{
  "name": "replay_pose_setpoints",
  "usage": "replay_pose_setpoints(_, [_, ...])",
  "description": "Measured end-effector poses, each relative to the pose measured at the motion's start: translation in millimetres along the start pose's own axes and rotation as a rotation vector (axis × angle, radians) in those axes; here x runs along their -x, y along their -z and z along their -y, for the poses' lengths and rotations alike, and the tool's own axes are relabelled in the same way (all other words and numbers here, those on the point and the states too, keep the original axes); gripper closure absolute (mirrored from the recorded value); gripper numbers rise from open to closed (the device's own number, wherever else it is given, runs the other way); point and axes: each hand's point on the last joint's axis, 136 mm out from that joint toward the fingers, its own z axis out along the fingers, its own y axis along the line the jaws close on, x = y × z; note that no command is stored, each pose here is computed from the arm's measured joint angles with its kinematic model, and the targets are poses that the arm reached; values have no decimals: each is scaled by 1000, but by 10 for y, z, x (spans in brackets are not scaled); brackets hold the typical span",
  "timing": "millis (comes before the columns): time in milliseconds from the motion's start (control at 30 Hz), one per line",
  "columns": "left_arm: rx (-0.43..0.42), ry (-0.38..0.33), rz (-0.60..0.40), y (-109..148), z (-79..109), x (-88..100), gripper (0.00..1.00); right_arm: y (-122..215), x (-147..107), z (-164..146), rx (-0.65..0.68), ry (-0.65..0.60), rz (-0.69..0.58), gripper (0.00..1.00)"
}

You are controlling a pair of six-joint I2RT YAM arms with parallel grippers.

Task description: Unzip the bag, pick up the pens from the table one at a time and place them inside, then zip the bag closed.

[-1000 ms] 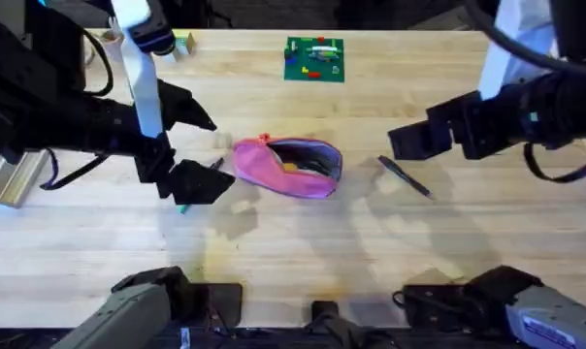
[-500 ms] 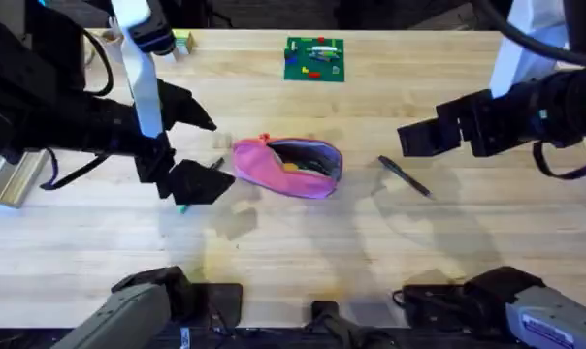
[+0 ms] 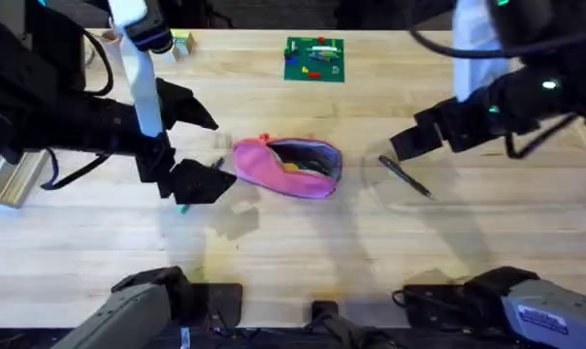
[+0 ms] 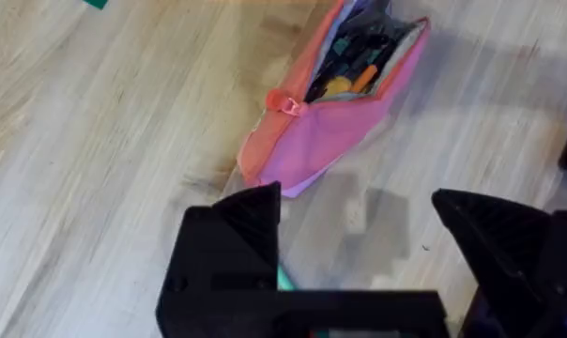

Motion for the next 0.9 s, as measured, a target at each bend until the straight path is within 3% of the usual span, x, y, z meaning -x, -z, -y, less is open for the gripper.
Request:
replay_pose_setpoints(233, [-1, 0, 4, 0, 3, 8, 7, -288, -33, -8, 1, 17, -113, 3])
replay_pose_setpoints(467, [-2, 0, 5, 0, 3, 9, 7, -442, 59, 132, -15, -26, -83, 3])
replay_pose_setpoints(900, [-2, 0, 5, 0, 3, 9, 7, -1021, -290, 73, 9, -14, -111, 4])
